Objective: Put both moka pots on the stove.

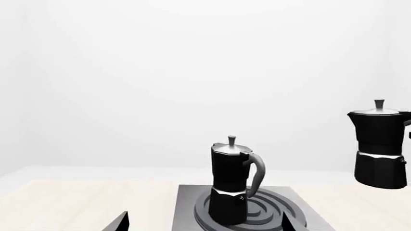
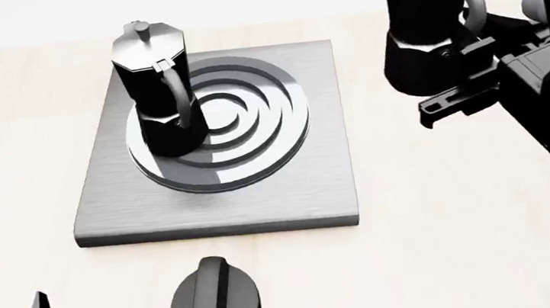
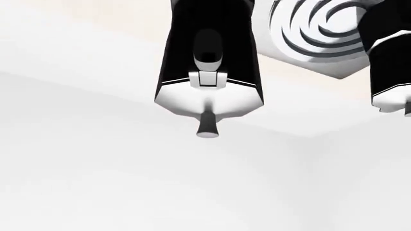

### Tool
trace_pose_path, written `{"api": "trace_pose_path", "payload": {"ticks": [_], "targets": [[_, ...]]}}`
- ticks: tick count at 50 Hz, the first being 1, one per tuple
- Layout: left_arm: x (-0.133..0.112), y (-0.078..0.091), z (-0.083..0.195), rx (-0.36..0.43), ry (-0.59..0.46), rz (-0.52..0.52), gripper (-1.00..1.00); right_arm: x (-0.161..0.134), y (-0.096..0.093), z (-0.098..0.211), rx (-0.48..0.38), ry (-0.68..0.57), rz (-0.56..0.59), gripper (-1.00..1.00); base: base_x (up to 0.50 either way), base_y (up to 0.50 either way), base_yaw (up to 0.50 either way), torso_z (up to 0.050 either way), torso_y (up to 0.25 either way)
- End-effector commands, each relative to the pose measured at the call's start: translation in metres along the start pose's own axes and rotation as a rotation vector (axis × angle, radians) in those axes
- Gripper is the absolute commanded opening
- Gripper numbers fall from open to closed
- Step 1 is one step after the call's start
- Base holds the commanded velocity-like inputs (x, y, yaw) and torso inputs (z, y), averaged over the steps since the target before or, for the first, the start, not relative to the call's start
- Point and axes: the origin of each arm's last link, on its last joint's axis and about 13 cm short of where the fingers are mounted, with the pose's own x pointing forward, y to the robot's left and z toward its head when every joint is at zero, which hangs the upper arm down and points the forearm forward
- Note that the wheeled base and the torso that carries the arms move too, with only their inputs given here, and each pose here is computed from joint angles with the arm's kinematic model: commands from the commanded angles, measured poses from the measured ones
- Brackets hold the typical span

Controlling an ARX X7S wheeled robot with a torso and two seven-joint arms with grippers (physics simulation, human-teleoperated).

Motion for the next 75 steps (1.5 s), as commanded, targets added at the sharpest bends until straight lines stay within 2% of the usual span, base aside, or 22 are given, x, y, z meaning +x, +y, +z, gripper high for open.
{"api": "trace_pose_path", "payload": {"ticks": [1,27,40,60,75], "targets": [[0.000,0.000,0.000,0.000,-0.001,0.001,1.00,0.014,0.008,0.015,-0.005,-0.064,0.098,-1.00,0.00,0.00,0.00,0.000,0.000],[0.000,0.003,0.001,-0.002,-0.006,0.010,1.00,0.063,0.051,-0.002,0.070,-0.131,0.171,-1.00,0.00,0.00,0.00,0.000,0.001],[0.000,0.003,0.002,-0.003,-0.005,0.011,1.00,0.074,0.069,-0.013,0.088,-0.143,0.203,-1.00,0.00,0.00,0.00,0.000,0.001],[0.001,0.003,0.003,-0.004,-0.005,0.012,1.00,0.085,0.095,-0.032,0.072,-0.178,0.219,-1.00,0.00,0.00,0.00,0.000,0.001],[0.000,0.003,0.002,-0.007,-0.007,0.014,1.00,0.087,0.109,-0.047,0.086,-0.183,0.191,-1.00,0.00,0.00,0.00,0.001,0.001]]}}
